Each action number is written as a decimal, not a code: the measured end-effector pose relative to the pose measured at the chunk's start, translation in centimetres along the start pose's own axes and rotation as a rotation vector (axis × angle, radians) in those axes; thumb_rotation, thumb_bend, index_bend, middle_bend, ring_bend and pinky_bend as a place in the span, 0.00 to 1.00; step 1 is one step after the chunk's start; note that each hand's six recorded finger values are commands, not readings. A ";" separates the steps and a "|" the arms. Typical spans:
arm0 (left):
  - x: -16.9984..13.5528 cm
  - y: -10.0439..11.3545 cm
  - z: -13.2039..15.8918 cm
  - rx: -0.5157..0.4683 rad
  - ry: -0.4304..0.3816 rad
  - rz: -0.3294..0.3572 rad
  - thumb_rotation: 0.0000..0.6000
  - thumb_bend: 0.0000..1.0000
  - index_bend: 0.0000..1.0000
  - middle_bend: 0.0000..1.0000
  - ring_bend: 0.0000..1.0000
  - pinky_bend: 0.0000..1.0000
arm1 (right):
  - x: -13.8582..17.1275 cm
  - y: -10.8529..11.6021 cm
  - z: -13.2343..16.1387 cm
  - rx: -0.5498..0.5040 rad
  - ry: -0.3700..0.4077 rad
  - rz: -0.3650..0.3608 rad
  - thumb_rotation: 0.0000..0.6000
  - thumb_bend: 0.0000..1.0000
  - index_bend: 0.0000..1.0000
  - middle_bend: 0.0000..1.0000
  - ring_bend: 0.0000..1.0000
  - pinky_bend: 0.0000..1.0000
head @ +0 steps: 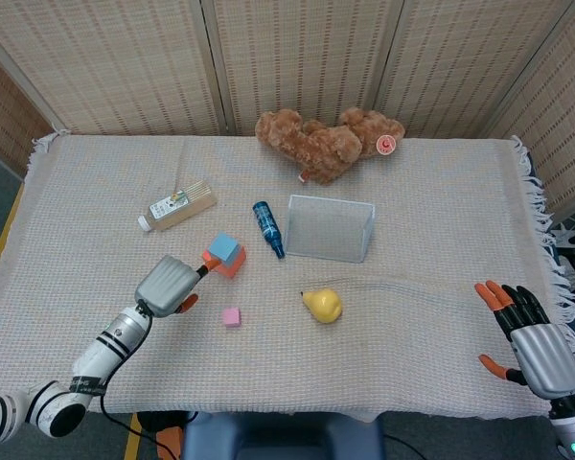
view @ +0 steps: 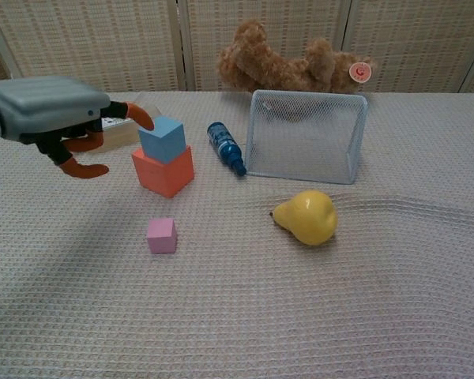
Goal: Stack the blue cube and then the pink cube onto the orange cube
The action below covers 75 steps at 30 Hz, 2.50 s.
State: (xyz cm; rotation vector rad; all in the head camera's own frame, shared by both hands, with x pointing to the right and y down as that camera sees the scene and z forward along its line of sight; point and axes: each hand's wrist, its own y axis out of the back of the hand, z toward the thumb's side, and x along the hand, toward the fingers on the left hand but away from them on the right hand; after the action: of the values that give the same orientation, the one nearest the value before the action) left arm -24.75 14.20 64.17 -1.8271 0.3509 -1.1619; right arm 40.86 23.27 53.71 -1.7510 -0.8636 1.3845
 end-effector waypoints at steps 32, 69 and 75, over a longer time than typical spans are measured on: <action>-0.4 -7.6 7.4 -0.115 -0.088 -0.030 1.00 0.33 0.17 0.98 1.00 1.00 | 0.7 -0.4 0.9 -0.008 0.048 0.034 1.00 0.08 0.00 0.00 0.00 0.00; 3.2 -8.5 7.3 -0.081 0.028 -0.005 1.00 0.33 0.29 1.00 1.00 1.00 | 1.0 0.3 0.7 -0.017 0.044 0.015 1.00 0.08 0.00 0.00 0.00 0.00; 3.2 -8.7 7.0 -0.058 0.040 -0.013 1.00 0.33 0.34 1.00 1.00 1.00 | 1.0 0.3 0.7 -0.016 0.044 0.015 1.00 0.08 0.00 0.00 0.00 0.00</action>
State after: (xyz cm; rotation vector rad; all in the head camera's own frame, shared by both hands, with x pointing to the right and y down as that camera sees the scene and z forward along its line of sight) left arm -19.21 20.66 72.03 -1.8612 0.3997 -1.2101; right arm 40.44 24.04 52.84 -1.7970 -0.8421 1.3465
